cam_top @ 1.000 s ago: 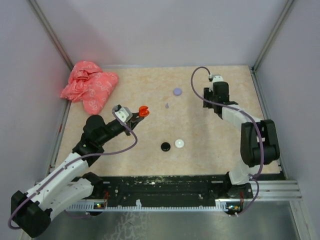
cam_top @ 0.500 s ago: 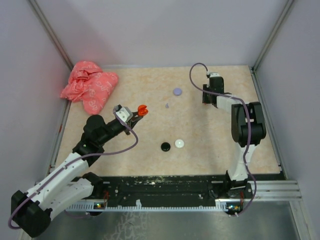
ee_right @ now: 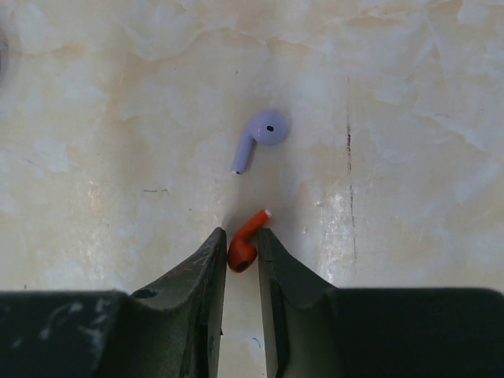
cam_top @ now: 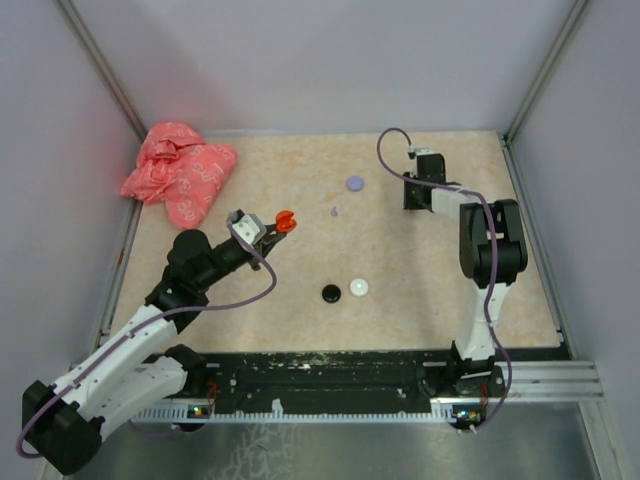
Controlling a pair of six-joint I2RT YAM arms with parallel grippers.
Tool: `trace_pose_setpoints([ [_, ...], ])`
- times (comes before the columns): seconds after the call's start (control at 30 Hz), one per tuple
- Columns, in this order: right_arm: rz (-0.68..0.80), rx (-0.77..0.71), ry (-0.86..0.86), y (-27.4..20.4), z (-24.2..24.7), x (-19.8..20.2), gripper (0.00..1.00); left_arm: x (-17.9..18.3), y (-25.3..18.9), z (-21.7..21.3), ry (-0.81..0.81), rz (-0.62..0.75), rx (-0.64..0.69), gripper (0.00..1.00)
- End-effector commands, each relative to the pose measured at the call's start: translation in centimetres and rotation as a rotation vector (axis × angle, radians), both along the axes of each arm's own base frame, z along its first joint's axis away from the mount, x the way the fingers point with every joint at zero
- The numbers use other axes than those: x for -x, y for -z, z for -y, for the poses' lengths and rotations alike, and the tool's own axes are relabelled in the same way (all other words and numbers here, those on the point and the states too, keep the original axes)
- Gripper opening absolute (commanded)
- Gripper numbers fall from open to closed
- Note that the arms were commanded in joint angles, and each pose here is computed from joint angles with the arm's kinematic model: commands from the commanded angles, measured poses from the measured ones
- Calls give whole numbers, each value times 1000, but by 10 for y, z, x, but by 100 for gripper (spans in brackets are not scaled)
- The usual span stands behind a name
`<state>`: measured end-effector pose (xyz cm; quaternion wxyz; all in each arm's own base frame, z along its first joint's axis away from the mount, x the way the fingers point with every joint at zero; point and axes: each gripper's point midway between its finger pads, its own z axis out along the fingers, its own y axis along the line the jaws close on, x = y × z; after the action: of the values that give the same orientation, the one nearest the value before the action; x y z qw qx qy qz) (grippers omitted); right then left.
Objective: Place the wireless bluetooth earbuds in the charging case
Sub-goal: Adjust the earbud at the center of the board.
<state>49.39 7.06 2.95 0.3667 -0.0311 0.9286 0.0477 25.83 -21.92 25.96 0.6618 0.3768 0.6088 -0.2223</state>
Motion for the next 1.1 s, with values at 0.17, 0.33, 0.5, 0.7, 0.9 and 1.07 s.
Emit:
trace_pose_setpoints([
  [0.17,-107,34,-201,6,-37,52,14,6,-19,3,35,38,26,1],
  [0.33,-151,66,-353,4,-76,100,14,7,-20,4,45,36,31,1],
  [0.5,-185,99,-454,-2,-97,137,20,9,-21,5,53,36,35,1],
  [0.7,-210,155,-475,-1,-90,151,29,9,-21,6,58,29,41,1],
  [0.9,-208,220,-430,1,-75,149,35,9,-20,6,58,28,40,1],
  [1.07,-166,214,-347,-3,-68,132,35,9,-19,7,61,26,41,1],
])
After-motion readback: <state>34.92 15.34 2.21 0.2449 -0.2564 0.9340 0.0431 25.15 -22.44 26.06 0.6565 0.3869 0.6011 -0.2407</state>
